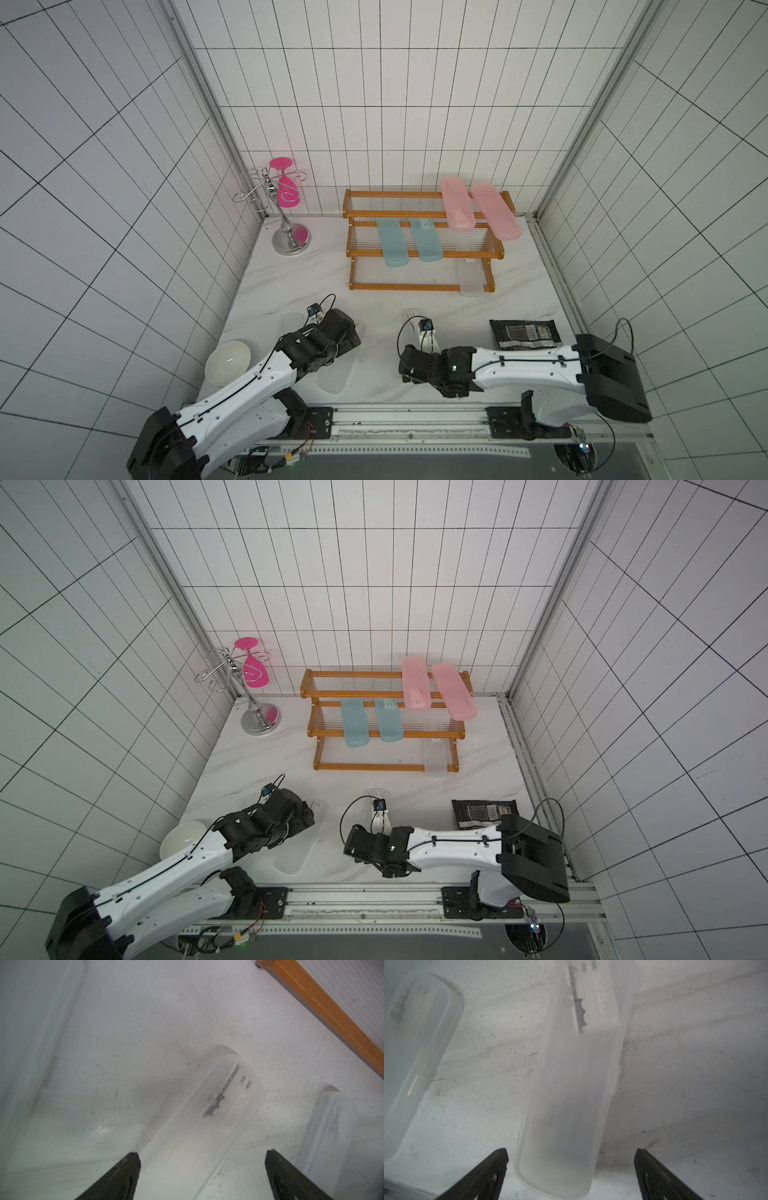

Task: Place the pencil cases on the shelf according to color
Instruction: Pick up the pencil case from the center of the board, then move the pencil case to the center of the board.

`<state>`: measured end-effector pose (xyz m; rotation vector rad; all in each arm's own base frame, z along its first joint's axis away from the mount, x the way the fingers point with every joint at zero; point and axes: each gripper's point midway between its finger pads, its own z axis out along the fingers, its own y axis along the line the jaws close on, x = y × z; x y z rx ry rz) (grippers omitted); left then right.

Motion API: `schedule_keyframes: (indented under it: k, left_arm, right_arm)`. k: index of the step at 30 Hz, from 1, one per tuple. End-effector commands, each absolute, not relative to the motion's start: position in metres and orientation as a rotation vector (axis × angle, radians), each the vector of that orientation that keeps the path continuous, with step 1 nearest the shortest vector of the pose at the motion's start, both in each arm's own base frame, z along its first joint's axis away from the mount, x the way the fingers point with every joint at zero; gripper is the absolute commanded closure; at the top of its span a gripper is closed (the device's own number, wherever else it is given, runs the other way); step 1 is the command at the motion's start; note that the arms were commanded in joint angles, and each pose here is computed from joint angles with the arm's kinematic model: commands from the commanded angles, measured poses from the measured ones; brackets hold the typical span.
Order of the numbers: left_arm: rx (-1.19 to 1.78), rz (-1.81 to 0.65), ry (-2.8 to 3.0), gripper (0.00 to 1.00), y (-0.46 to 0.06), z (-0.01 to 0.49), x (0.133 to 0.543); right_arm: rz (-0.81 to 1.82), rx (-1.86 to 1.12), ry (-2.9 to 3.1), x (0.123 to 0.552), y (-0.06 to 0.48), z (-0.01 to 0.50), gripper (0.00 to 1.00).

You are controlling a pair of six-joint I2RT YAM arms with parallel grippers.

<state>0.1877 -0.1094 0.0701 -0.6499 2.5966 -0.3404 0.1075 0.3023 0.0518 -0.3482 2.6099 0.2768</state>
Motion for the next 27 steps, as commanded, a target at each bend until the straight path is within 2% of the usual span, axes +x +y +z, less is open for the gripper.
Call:
schedule_keyframes:
  k: [1,10,16,20,27]
  left_arm:
    - [-0.671,-0.342,2.624,0.02,-0.106,0.061,0.179]
    - [-0.628,-0.417,2.663,0.03,-0.130,0.051,0.182]
    - [-0.608,-0.492,2.621,0.03,-0.155,0.061,0.189]
    - [-0.608,-0.503,2.589,0.03,-0.156,0.068,0.193]
    - [-0.622,-0.438,2.529,0.02,-0.139,0.078,0.195]
  right_arm:
    - [0.238,-0.385,2.626,0.105,0.316,0.047,0.01]
    - [0.090,-0.288,2.685,0.108,0.263,0.024,0.01]
    - [0.195,-0.205,2.632,0.112,0.228,0.043,0.01]
    - [0.310,-0.270,2.593,0.111,0.229,0.057,0.01]
    - [0.280,-0.300,2.625,0.105,0.242,0.053,0.01]
